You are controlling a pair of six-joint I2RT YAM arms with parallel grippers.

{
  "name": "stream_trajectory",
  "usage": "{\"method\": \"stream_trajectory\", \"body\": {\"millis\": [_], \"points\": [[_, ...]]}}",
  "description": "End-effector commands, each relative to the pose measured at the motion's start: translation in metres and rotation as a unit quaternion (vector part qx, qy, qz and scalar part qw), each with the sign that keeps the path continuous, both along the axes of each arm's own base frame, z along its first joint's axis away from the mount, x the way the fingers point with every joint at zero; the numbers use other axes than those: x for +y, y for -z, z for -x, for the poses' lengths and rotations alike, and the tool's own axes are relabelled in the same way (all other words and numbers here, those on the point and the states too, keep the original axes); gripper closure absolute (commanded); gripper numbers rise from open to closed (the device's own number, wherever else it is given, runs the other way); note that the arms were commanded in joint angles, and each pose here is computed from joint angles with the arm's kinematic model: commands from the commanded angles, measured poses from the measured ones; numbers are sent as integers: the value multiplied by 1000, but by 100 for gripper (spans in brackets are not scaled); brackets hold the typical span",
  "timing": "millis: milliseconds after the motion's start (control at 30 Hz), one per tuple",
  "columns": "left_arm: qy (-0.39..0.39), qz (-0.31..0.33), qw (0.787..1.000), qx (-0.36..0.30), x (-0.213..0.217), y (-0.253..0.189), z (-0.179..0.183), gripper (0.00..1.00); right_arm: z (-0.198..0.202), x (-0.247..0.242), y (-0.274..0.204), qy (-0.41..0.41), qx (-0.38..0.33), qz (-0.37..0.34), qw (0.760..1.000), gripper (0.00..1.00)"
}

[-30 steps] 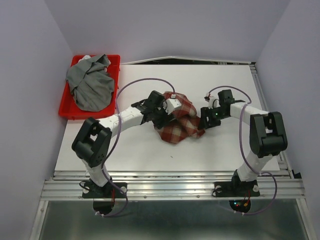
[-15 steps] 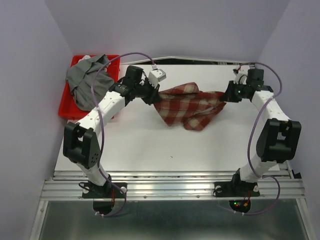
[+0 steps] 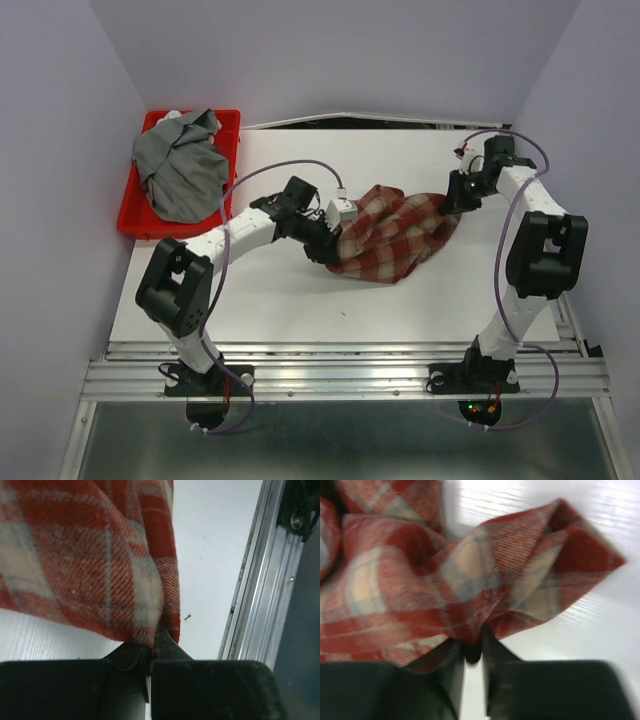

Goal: Fold and stack the skirts
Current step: Flatten the skirt out

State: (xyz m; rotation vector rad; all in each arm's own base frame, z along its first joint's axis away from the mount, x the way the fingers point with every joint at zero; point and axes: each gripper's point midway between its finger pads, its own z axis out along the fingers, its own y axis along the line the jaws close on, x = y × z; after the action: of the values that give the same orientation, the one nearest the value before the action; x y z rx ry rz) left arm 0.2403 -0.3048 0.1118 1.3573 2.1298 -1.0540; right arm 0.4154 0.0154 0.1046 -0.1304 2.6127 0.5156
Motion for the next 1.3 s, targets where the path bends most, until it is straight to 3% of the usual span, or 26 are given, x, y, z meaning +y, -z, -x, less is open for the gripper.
{"method": "stream_trajectory", "body": {"millis": [0, 67, 167, 233, 300, 400, 433, 500, 633, 800, 900, 1033, 1267], "points": [[-40, 62, 992, 101, 22, -40, 0, 100, -25, -45, -28, 42, -89, 85, 992, 72], [-60, 92, 990, 91, 18, -53, -17, 100, -26, -41, -29, 40, -85, 85, 992, 41], [-86, 119, 980, 131, 7, -61, -23, 93, -22, -39, -48, 29, -91, 85, 992, 29], [-83, 136, 974, 158, -1, -66, -23, 93, -16, -33, -62, 14, -104, 75, 992, 28], [-79, 152, 968, 184, -9, -75, -28, 100, -3, -21, -88, -14, -136, 58, 989, 28], [-92, 184, 959, 193, -21, -99, -43, 100, 29, 25, -119, -87, -176, -3, 981, 28], [-114, 194, 947, 230, -25, -112, -44, 100, 44, 51, -119, -119, -176, -26, 977, 28], [-150, 230, 939, 207, -32, -137, -63, 100, 55, 78, -137, -139, -213, -52, 966, 28], [-219, 281, 907, 225, -42, -183, -88, 100, 85, 121, -176, -181, -290, -101, 934, 16], [-250, 323, 876, 258, -68, -213, -89, 97, 93, 151, -174, -208, -278, -138, 928, 7], [-254, 328, 868, 271, -85, -217, -87, 89, 100, 169, -160, -229, -263, -142, 926, 3], [-266, 330, 862, 277, -104, -216, -91, 88, 105, 180, -141, -221, -236, -150, 934, 0], [-323, 330, 846, 267, -119, -203, -125, 89, 92, 156, -121, -120, -231, -106, 960, 0]]}}
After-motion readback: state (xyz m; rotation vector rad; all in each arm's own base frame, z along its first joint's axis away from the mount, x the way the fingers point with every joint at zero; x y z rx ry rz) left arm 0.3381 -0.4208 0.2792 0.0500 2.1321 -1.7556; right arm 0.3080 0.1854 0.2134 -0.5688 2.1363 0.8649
